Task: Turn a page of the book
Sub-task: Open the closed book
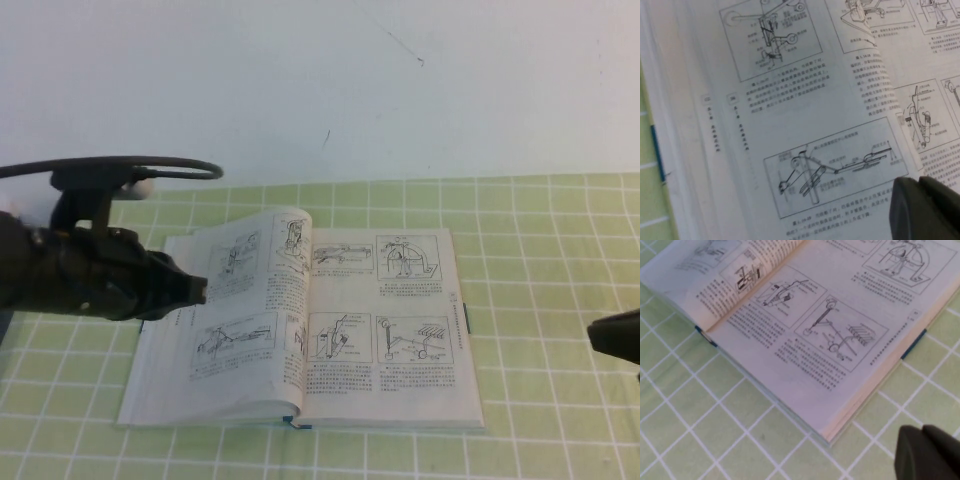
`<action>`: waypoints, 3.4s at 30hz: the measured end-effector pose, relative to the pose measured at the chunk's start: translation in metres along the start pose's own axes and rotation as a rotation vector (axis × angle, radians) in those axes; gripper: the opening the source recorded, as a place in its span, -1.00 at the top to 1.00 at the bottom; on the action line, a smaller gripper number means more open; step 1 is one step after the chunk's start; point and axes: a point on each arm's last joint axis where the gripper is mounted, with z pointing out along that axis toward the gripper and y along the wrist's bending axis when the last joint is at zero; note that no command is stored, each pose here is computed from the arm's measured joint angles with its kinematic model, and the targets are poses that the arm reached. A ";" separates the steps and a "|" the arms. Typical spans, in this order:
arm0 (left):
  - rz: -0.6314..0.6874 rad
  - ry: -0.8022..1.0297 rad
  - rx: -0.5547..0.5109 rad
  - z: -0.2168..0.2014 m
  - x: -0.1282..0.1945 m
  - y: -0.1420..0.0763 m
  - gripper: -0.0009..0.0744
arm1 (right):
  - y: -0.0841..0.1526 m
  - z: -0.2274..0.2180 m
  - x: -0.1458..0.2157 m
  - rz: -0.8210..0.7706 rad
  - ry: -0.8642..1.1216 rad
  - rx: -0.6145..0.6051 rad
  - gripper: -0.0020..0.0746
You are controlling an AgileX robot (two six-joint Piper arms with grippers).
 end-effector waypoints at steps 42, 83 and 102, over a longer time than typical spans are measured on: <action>0.202 0.245 -0.039 0.122 0.022 -0.014 0.99 | -0.047 0.184 -0.031 0.317 0.210 -0.065 0.08; 0.202 0.243 -0.040 0.123 0.022 -0.014 0.99 | -0.044 0.189 -0.052 0.414 0.253 -0.173 0.08; 0.152 0.123 0.072 0.070 -0.009 -0.044 0.98 | -0.032 0.187 -0.057 0.433 0.226 -0.323 0.08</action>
